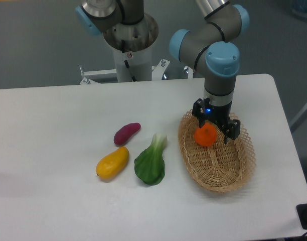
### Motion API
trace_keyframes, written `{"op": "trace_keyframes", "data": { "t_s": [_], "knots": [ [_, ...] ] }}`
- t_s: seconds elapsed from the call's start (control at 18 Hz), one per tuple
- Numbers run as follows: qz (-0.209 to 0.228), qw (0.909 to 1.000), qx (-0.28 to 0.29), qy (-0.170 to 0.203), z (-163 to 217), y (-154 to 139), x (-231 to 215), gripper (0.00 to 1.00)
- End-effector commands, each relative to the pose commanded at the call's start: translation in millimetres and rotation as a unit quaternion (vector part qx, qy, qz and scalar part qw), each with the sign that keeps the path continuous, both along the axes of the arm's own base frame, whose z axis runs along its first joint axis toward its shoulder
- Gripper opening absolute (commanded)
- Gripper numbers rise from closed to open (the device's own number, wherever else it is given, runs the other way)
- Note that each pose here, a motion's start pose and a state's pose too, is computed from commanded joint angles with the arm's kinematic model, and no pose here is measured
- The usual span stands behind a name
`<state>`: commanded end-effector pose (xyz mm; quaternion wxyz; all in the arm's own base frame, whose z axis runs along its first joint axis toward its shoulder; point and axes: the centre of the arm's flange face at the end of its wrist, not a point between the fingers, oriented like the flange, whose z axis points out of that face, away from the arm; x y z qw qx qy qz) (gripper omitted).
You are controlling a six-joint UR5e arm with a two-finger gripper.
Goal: Pick up the orange from the basket
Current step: 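Position the open gripper over the orange in the wicker basket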
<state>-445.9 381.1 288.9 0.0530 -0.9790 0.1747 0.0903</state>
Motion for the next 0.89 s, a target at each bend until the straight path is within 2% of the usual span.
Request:
{"op": "trace_keyframes", "data": {
  "t_s": [0.39, 0.67, 0.89],
  "knots": [
    [-0.014, 0.9999, -0.008, -0.004, -7.4, -2.5, 4.0, 1.00],
    [-0.078, 0.9966, -0.025, -0.005, -17.8, -15.2, 2.1, 1.00],
    [-0.075, 0.9968, -0.026, -0.011, -23.0, -18.7, 3.7, 1.00]
  ]
}}
